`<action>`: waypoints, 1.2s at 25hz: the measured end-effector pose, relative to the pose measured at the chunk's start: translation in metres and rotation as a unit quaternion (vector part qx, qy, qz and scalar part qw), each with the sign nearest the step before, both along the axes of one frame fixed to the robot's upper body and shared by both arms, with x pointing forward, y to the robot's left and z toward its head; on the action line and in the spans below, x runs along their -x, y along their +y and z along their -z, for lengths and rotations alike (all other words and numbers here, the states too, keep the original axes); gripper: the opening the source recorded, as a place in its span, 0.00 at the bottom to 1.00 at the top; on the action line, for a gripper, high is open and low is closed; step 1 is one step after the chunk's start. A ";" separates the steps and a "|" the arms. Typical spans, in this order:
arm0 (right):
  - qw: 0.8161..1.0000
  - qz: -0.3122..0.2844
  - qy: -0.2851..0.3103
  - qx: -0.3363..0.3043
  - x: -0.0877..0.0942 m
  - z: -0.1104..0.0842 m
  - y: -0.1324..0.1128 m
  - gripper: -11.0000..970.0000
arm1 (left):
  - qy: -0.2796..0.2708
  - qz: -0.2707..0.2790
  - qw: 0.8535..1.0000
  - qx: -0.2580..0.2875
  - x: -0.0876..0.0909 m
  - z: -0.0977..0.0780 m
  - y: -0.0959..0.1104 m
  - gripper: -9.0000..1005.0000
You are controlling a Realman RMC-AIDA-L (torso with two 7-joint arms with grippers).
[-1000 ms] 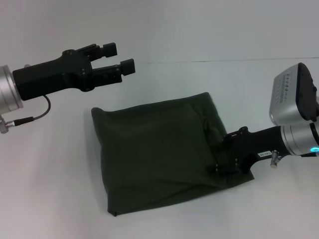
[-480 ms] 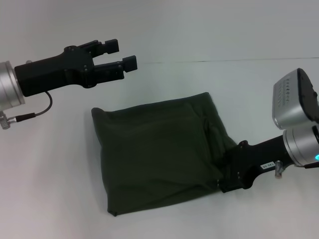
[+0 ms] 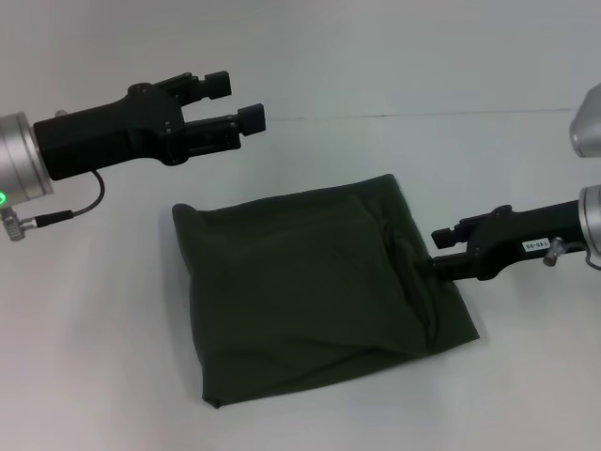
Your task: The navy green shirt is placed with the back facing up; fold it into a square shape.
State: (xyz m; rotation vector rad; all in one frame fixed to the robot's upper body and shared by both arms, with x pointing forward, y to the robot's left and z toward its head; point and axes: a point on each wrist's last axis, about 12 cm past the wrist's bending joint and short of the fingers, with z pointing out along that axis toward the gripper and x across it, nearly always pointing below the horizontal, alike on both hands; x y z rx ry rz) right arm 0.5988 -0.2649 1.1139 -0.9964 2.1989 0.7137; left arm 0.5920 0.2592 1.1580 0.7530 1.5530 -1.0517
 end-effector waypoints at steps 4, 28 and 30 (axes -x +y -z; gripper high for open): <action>0.999 0.025 0.019 0.015 -0.003 0.005 0.001 0.66 | -0.001 0.002 1.000 0.000 0.000 0.000 -0.001 0.88; 0.991 0.052 0.121 0.035 0.005 0.027 0.010 0.66 | -0.010 0.017 1.000 -0.006 0.001 0.000 -0.006 0.88; 0.990 0.046 0.129 0.032 0.007 0.027 0.011 0.66 | -0.010 0.018 1.000 -0.006 0.001 0.000 -0.006 0.88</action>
